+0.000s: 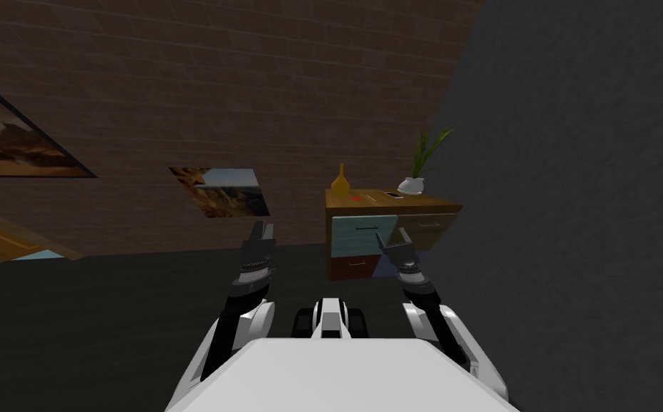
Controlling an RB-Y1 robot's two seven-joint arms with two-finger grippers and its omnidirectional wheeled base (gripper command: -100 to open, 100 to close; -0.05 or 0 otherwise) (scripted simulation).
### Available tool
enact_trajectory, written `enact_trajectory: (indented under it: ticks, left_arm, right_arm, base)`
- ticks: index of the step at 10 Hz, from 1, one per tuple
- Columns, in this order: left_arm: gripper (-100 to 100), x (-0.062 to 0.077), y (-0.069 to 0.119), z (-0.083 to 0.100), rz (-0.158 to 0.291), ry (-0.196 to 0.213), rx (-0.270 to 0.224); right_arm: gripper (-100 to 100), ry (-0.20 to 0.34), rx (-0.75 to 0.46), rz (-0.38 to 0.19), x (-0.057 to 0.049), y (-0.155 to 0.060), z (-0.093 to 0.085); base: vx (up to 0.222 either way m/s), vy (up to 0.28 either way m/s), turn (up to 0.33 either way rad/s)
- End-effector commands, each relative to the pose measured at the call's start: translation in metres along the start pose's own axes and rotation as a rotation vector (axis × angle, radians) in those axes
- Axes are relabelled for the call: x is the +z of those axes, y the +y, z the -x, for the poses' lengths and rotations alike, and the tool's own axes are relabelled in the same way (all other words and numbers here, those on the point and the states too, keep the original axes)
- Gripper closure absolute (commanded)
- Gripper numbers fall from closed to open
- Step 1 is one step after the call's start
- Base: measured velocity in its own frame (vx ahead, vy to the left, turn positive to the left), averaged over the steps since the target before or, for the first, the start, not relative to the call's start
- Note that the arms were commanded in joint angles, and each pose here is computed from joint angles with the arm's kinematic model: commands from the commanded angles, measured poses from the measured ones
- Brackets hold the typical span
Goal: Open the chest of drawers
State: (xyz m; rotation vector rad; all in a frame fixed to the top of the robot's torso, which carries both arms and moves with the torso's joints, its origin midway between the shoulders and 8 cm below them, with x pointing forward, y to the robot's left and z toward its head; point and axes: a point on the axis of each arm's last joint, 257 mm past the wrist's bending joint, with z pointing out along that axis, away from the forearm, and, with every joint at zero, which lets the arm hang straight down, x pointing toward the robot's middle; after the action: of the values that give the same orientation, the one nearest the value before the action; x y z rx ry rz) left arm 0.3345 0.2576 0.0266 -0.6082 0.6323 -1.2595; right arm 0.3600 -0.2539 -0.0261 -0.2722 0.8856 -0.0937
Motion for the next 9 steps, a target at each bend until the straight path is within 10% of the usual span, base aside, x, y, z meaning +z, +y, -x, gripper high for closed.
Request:
enact_trajectory:
  ticks: [1,9]
  left_arm:
    - [0,0.000,0.000,0.000,0.000,0.000,0.000]
    - [0,0.000,0.000,0.000,0.000,0.000,0.000]
  right_arm:
    - [-100,0.029,-0.097,0.004,-0.006,-0.001,-0.012]
    - [-100,0.086,-0.337,0.017,-0.019,-0.005,-0.034]
  base:
    - [0.060,0.052,0.033]
    - [0.050,0.032,0.009]
